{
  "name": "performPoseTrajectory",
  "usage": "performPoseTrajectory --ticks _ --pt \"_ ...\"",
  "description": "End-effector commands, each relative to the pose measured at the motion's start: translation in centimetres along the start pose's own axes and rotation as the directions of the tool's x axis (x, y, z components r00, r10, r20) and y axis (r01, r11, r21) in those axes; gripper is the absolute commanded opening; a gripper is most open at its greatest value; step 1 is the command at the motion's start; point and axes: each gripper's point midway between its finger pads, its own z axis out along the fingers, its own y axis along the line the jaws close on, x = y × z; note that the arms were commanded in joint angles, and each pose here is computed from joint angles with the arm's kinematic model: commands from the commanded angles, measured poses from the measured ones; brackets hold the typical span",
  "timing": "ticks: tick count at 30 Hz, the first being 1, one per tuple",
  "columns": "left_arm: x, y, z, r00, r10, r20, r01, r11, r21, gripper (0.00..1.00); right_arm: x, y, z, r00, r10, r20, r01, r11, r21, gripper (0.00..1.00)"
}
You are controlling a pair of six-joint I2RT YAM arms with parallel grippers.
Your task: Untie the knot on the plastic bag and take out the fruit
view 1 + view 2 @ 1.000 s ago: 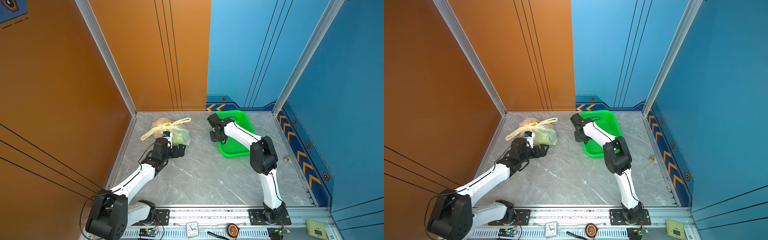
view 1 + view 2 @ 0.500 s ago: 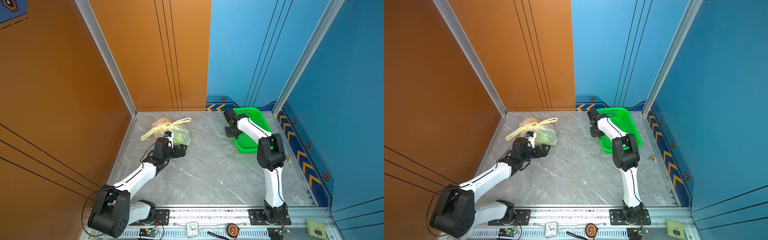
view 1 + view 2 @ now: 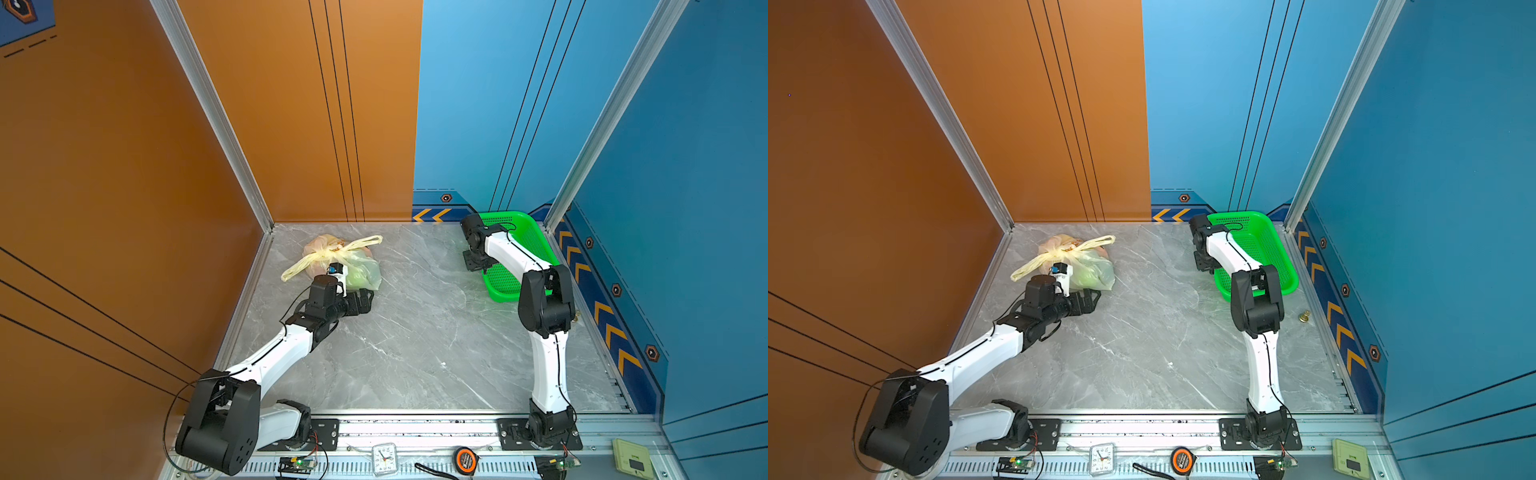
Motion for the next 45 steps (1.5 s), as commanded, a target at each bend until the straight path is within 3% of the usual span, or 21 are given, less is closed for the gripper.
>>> performPoseTrajectory --ticks 1,20,21,24,27,31,35,39,45 --pt "-0.9 -0.4 0.1 1.0 -0.003 0.01 0.003 1.0 0.017 0.98 0.8 -1.7 1.1 0.998 -0.013 -0.055 0.016 0.998 0.058 0.16" --pt "-0.8 -0.4 -0.3 1.0 0.0 0.005 0.0 1.0 0.016 0.98 1.6 -3.7 1.0 0.994 0.017 -0.107 -0.003 0.992 0.13 0.16" --pt "-0.8 -0.5 -0.3 1.0 0.001 0.006 -0.001 1.0 0.016 0.98 1.5 -3.6 0.7 0.995 0.016 -0.1 -0.004 0.992 0.125 0.2" --pt "-1.6 -0.2 -0.9 1.0 -0.023 0.021 0.023 1.0 -0.006 0.98 0.9 -3.2 -0.8 0.998 0.017 -0.068 -0.009 0.994 0.105 0.44" --pt "-3.6 0.7 -2.0 0.998 -0.045 0.037 0.049 0.995 -0.093 0.98 0.1 -2.8 -2.9 1.0 0.016 -0.018 -0.014 0.996 0.093 0.62" --pt "-6.3 1.9 -3.5 0.998 -0.048 0.033 0.055 0.974 -0.219 0.98 -0.9 -1.9 -6.6 0.998 0.014 0.062 -0.018 0.997 0.073 0.77" --pt "-9.4 3.2 -4.2 0.996 -0.077 0.047 0.088 0.943 -0.321 1.0 -1.5 -0.9 -10.9 0.989 0.019 0.147 -0.025 0.999 0.041 0.86" --pt "-12.0 4.4 -3.4 0.992 -0.122 0.042 0.128 0.903 -0.409 0.9 -1.2 0.1 -13.5 0.982 0.034 0.186 -0.034 0.999 -0.004 0.91" --pt "-14.0 5.7 -0.4 0.982 -0.175 -0.066 0.123 0.869 -0.48 0.75 0.3 1.4 -15.0 0.984 0.051 0.174 -0.037 0.996 -0.082 0.96"
